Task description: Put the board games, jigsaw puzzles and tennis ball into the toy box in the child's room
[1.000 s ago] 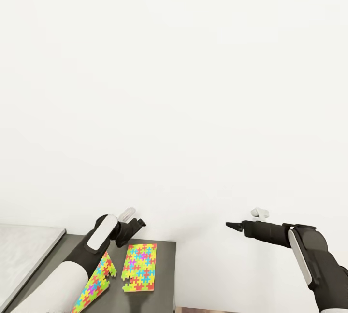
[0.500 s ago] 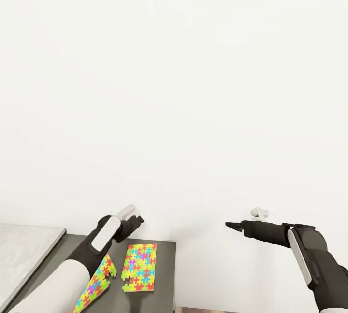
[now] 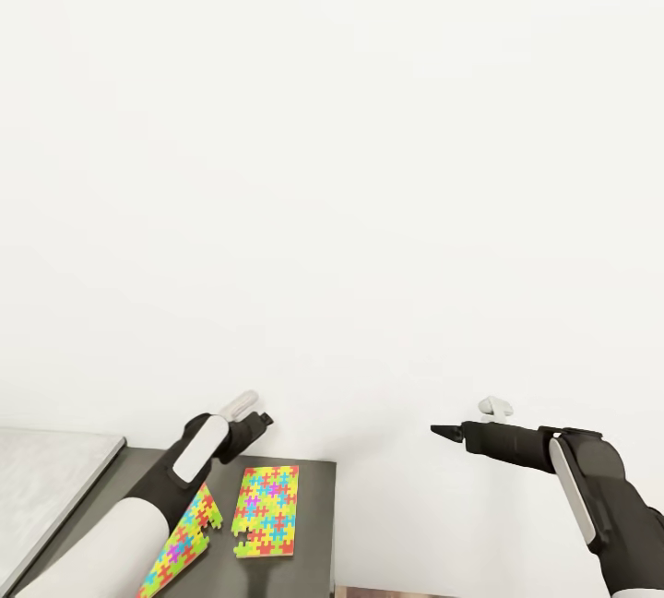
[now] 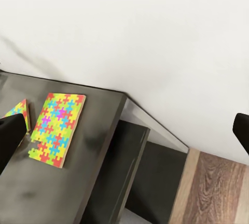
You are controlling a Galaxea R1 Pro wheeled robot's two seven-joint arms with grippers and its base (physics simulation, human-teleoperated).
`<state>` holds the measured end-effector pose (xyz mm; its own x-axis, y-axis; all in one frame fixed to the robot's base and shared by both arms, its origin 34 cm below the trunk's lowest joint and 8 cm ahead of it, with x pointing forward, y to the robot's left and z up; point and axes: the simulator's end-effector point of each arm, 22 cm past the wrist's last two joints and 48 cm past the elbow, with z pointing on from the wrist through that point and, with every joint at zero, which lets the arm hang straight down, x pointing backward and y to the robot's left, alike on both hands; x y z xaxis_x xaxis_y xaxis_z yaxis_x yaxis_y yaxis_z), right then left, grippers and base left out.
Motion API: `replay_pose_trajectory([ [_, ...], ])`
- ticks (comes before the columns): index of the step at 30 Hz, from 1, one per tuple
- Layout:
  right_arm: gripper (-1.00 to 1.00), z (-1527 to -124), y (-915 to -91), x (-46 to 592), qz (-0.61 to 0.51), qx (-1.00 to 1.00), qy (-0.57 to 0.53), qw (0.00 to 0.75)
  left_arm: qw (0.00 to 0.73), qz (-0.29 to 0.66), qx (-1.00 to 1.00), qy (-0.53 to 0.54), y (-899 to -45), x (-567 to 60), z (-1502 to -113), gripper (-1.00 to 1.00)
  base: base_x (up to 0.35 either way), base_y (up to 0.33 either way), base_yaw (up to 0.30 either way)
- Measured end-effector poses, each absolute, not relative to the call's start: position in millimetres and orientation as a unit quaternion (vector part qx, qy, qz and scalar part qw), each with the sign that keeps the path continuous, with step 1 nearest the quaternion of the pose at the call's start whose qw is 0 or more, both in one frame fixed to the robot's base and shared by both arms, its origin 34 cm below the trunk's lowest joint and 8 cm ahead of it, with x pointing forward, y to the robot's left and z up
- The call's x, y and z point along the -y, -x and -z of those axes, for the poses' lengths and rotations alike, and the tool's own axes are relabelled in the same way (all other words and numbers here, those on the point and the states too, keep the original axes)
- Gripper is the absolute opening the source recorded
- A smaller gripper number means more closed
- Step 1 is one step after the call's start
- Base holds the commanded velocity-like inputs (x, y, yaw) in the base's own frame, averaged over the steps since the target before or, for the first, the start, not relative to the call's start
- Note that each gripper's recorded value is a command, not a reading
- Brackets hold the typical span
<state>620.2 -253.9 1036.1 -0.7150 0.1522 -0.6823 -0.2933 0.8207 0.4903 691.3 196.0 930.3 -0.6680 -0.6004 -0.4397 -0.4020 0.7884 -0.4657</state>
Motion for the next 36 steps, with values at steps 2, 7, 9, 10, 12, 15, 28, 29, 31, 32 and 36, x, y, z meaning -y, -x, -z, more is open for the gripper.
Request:
replay_pose_trajectory([
  [2,1.00,-1036.1,-620.1,253.5,-0.297,-0.877,0.040,0.375,0.298,0.166,-0.898,0.278,-691.6,-197.2,-930.6,1.00,0.000,0.000,0.000],
  [7,1.00,-1036.0,-620.2,252.7,-0.297,-0.877,0.040,0.375,0.300,0.156,-0.902,0.270,-690.9,-202.2,-929.1,1.00,0.000,0.000,0.000],
  [9,1.00,-1035.9,-620.2,252.4,-0.298,-0.877,0.040,0.375,0.302,0.152,-0.903,0.266,-690.6,-203.7,-928.6,1.00,0.000,0.000,0.000],
  [10,1.00,-1035.9,-620.2,252.3,-0.298,-0.877,0.040,0.375,0.303,0.148,-0.904,0.263,-690.5,-205.0,-928.2,1.00,0.000,0.000,0.000],
  [12,1.00,-1035.9,-620.2,252.1,-0.298,-0.877,0.040,0.375,0.303,0.145,-0.905,0.261,-690.3,-205.9,-927.9,1.00,0.000,0.000,0.000],
  [15,1.00,-1035.7,-620.3,252.2,-0.297,-0.877,0.040,0.375,0.303,0.141,-0.907,0.258,-689.5,-207.5,-926.9,1.00,0.000,0.000,0.000],
  [28,1.00,-1035.2,-620.5,252.4,-0.295,-0.878,0.040,0.375,0.291,0.130,-0.914,0.253,-675.1,-213.9,-910.7,1.00,0.000,0.000,0.000],
  [29,1.00,-1035.2,-620.5,252.4,-0.295,-0.878,0.040,0.375,0.289,0.129,-0.914,0.253,-671.8,-214.2,-907.2,1.00,0.000,0.000,0.000],
  [31,1.00,-1035.3,-620.4,252.3,-0.296,-0.878,0.041,0.375,0.288,0.128,-0.915,0.252,-669.1,-214.5,-904.4,1.00,0.000,0.000,0.000],
  [32,1.00,-1035.3,-620.4,252.3,-0.296,-0.878,0.041,0.375,0.286,0.127,-0.916,0.252,-667.1,-214.7,-902.4,1.00,0.000,0.000,0.000],
  [36,1.00,-1035.3,-620.4,252.2,-0.296,-0.877,0.041,0.375,0.285,0.126,-0.916,0.251,-664.4,-214.8,-899.8,1.00,0.000,0.000,0.000],
])
